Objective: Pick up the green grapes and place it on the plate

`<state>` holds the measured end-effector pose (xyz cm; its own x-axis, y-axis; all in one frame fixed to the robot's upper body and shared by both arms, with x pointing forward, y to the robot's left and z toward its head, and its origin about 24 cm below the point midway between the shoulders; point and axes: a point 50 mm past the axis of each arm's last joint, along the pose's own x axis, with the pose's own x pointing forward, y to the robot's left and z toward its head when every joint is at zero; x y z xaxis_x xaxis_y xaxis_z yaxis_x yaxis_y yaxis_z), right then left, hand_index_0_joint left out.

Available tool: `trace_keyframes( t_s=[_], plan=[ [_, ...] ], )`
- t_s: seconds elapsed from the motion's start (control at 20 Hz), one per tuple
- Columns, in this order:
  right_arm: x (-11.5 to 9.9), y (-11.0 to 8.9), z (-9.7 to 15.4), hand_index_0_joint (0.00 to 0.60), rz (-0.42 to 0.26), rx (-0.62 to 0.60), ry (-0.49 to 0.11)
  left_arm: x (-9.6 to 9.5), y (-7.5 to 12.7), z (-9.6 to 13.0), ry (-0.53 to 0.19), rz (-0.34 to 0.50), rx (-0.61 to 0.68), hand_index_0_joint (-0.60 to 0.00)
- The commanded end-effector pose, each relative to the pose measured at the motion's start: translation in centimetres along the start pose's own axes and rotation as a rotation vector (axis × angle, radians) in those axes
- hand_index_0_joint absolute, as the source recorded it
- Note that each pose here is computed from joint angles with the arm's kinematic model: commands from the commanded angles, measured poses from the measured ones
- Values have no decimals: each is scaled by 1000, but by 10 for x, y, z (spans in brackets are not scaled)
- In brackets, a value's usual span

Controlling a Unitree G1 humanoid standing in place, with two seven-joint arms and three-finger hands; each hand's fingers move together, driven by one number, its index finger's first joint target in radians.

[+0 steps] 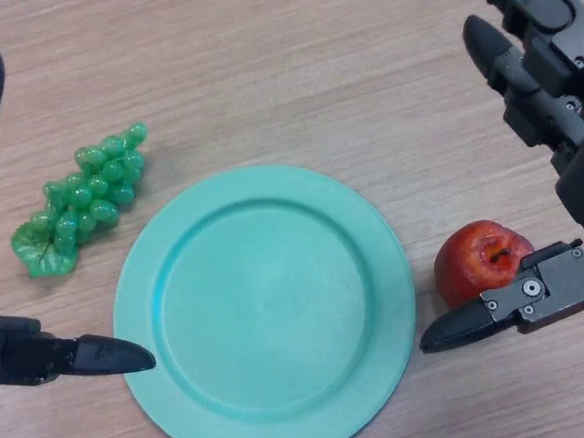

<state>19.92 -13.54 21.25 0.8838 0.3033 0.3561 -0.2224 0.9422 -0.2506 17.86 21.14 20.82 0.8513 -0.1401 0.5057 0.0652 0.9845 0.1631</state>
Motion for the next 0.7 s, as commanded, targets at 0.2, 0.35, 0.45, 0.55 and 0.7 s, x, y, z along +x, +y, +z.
trace_keyframes(
  t_s=[0.2, 0.35, 0.45, 0.55, 0.7],
  plan=[
    [-8, -7, 26, 0, -42, -43, -205, 0, 0, 22, -121, -12, 72, 0],
    [-8, -9, 27, 0, -42, -44, -206, 1, -2, 19, -119, -15, 70, 0],
    [-8, -10, 27, 0, -40, -50, -204, 2, -2, 18, -118, -14, 71, 0],
    [-8, -10, 27, 0, -39, -54, -202, 5, 2, 15, -115, -6, 85, 0],
    [-10, -11, 27, 0, -46, -56, -208, 18, 14, 3, -78, 19, 178, 0]
  ],
)
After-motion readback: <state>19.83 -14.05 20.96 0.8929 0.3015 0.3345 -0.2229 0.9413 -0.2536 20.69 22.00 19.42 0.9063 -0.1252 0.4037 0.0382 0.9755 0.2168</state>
